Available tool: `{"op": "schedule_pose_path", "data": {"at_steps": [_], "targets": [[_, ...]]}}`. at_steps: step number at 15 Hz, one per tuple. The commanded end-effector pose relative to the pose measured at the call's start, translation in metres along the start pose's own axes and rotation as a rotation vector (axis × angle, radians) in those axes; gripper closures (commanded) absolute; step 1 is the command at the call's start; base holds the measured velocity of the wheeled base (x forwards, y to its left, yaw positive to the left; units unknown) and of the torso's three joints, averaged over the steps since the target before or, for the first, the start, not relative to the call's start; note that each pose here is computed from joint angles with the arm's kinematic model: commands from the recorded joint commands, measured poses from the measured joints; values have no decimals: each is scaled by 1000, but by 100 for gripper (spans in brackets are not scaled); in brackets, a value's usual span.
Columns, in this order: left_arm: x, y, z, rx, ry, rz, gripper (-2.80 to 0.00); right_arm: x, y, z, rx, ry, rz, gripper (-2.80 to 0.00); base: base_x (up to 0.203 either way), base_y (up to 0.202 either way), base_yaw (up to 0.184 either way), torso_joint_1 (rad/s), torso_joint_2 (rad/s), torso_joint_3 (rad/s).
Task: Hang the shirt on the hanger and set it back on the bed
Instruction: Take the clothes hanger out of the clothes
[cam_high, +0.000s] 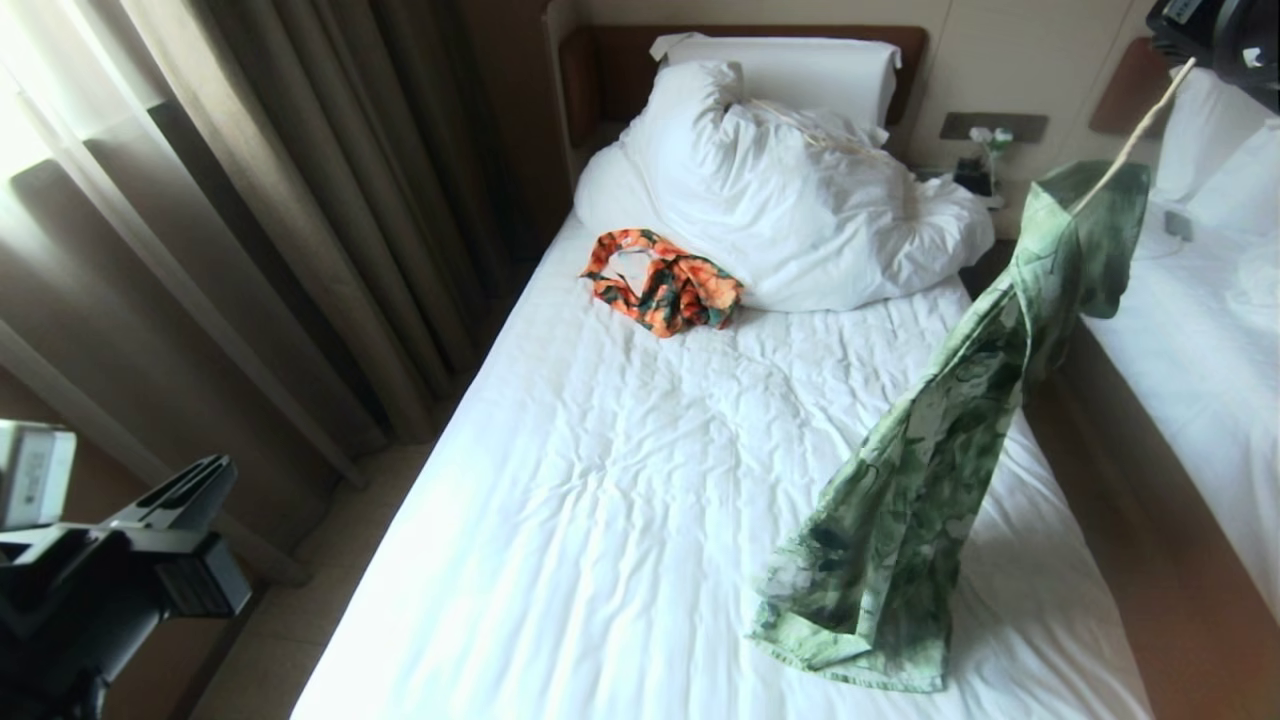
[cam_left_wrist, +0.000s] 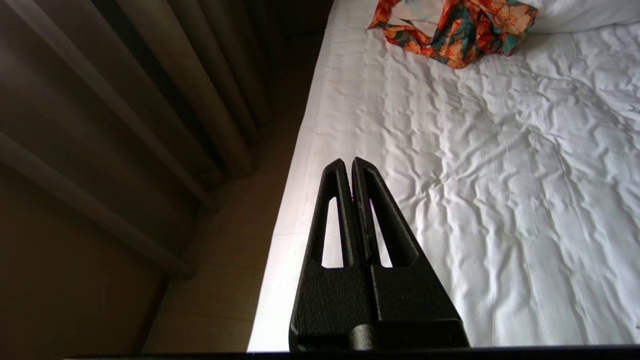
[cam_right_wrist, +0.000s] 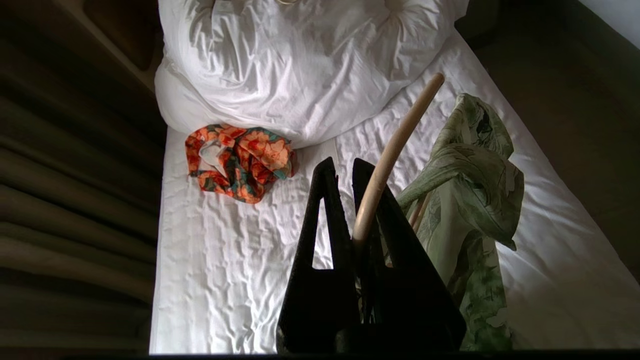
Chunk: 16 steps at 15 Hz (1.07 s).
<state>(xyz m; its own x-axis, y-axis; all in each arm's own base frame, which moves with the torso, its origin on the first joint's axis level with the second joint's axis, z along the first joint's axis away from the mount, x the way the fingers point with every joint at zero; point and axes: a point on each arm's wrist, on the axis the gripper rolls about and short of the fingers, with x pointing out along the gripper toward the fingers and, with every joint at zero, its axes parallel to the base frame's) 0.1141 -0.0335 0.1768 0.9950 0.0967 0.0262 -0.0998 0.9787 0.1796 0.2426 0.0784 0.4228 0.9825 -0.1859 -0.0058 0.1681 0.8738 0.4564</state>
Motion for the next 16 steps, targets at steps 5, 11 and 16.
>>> {"op": "schedule_pose_path", "data": {"at_steps": [5,11,16], "targets": [[-4,2,3,-10,-23,8,0,-5,3,9,20,-28,18,0,0,0,0,0,0,0],[-4,2,11,-25,-64,-31,0,-6,6,8,6,-24,31,0,0,0,0,0,0,0],[-14,-4,55,-46,-137,-278,0,6,16,-6,-11,-4,52,0,0,0,0,0,0,0]]}}
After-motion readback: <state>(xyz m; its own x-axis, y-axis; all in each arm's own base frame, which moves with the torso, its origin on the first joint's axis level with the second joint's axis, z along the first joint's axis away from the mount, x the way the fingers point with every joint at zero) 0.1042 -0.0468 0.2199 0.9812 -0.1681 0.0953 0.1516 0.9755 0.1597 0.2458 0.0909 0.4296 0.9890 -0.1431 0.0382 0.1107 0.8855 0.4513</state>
